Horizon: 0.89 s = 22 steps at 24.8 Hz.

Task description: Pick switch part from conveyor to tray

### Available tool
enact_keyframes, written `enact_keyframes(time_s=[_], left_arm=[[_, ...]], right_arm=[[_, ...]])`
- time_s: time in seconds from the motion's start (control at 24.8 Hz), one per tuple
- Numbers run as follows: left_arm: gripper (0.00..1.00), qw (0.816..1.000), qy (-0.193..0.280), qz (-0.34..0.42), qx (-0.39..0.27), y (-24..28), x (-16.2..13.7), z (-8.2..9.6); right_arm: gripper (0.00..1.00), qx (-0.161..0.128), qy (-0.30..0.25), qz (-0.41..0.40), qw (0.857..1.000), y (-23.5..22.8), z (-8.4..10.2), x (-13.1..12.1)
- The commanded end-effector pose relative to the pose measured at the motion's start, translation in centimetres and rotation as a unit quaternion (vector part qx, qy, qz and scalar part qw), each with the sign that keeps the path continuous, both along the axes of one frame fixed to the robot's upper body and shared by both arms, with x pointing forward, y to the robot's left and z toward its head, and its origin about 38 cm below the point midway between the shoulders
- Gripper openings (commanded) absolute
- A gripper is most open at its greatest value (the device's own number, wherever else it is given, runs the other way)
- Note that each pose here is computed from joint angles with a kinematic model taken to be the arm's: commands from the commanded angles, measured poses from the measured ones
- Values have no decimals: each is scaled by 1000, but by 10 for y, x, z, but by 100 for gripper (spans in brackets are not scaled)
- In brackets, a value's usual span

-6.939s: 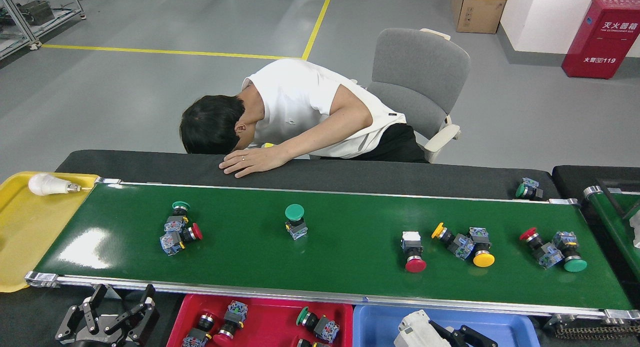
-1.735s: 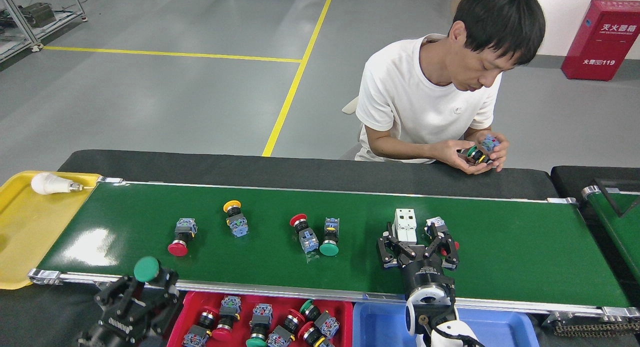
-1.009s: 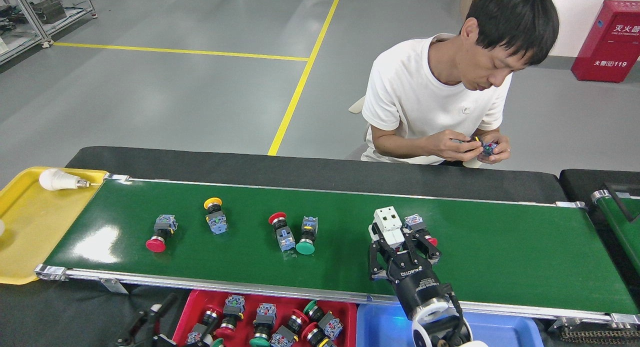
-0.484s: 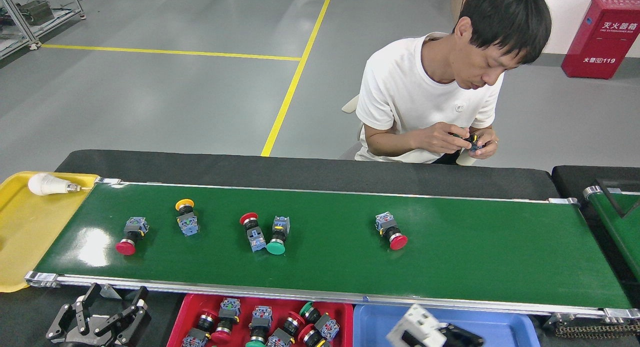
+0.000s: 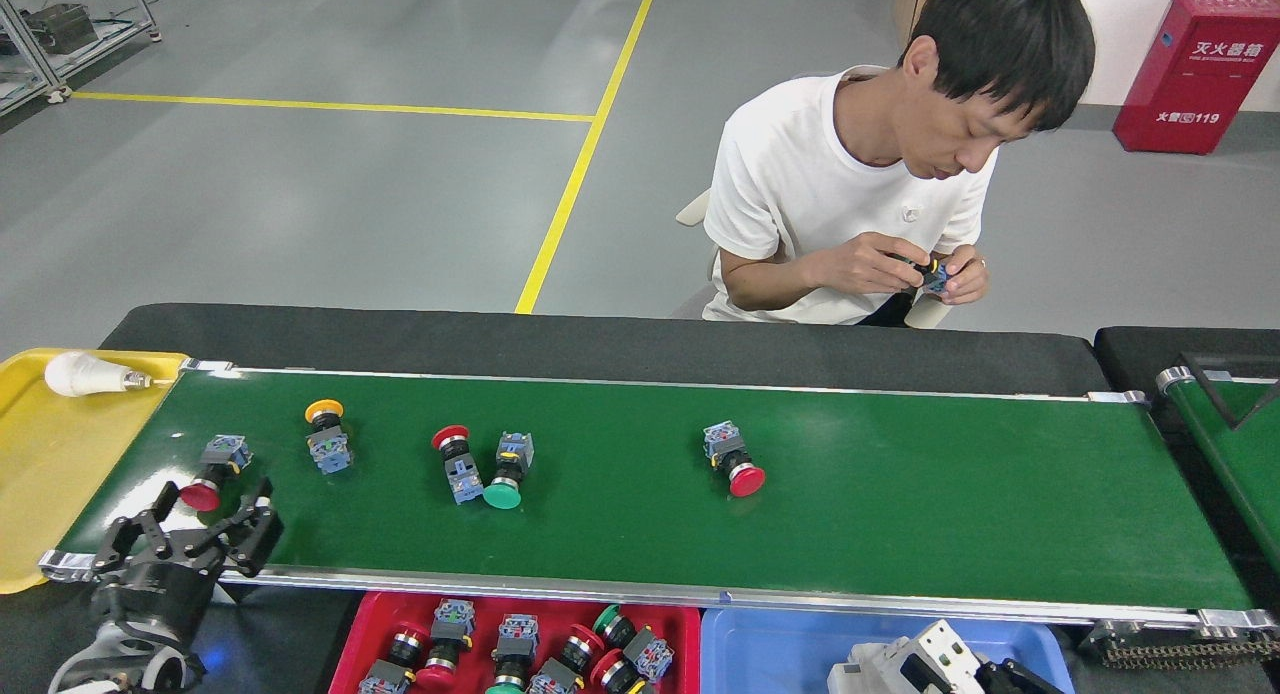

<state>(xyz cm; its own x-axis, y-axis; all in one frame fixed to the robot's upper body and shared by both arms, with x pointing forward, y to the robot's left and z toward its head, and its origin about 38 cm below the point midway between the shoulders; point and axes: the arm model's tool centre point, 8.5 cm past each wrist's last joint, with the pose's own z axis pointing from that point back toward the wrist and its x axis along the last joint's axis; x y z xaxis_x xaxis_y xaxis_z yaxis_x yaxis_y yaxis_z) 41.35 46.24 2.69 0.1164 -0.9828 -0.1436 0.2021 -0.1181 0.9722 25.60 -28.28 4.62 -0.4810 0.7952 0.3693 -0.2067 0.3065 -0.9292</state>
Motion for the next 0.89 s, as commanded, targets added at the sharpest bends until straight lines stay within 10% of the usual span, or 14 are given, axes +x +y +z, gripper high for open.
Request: enact_keyframes(time_s=[0.0, 0.2, 0.4, 0.85], left_arm=[[100, 1000, -17, 8, 21, 13, 10, 11], [89, 999, 6, -11, 45, 18, 26, 14], [10, 997, 27, -67, 32, 11, 28, 12], [4, 996, 9, -82, 15, -6, 29, 8]], right_arm=[[100, 7, -21, 5, 1000, 2, 10, 7], [100, 10, -69, 12, 997, 6, 38, 43], [99, -3, -31, -121, 992, 23, 49, 103], [99, -87, -43, -324, 941, 45, 49, 114]])
